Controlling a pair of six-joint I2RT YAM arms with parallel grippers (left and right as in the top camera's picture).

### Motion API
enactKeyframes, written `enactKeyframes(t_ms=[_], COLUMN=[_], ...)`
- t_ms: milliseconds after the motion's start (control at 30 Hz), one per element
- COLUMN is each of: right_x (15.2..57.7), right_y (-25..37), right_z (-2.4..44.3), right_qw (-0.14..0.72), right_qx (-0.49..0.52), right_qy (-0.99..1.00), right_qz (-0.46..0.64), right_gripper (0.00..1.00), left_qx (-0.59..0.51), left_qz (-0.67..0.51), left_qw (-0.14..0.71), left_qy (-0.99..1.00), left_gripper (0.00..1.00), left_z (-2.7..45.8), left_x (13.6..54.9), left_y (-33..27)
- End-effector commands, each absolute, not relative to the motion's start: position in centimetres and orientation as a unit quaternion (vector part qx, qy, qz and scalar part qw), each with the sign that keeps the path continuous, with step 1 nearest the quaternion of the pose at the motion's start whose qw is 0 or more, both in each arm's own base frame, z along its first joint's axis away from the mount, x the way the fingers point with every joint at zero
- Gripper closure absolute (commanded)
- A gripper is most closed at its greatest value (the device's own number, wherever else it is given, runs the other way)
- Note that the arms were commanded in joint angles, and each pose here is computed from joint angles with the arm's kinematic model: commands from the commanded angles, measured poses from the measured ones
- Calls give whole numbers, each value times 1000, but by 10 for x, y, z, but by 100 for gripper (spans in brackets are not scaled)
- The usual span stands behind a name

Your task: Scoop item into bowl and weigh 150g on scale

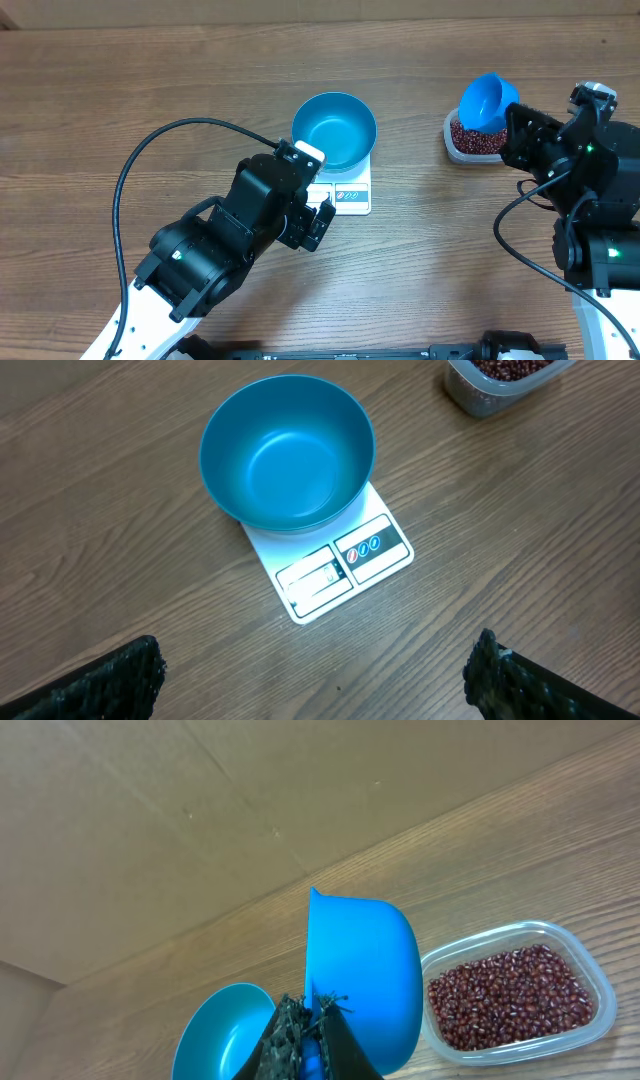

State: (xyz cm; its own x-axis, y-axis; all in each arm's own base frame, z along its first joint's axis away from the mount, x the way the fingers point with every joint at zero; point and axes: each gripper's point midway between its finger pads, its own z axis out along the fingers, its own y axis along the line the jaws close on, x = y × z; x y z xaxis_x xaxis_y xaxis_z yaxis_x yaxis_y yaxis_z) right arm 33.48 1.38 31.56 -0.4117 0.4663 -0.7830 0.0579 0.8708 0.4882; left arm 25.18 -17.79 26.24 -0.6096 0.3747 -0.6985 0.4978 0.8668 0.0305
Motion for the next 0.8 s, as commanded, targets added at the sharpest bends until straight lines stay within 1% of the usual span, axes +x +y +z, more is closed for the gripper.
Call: enactKeyframes(t_ms=[0,433,567,767], right_x=[334,335,341,361], right_y=[12,12,11,10], right_z=[336,334,324,297], right_qw=[539,538,526,497], right_qx=[158,154,146,128], right_qy=[803,805,817,842], right_qz=[199,195,186,166], right_gripper=[96,96,96,96], left_qx=[240,240,240,240], left_qz=[-91,-91,-91,-91], left_qw=[360,360,360,360], left_qy=[897,897,897,897], left_gripper=[1,1,0,0], left_z=[257,257,257,257], left_x=[251,251,251,251], left_y=[-180,-180,-180,-180])
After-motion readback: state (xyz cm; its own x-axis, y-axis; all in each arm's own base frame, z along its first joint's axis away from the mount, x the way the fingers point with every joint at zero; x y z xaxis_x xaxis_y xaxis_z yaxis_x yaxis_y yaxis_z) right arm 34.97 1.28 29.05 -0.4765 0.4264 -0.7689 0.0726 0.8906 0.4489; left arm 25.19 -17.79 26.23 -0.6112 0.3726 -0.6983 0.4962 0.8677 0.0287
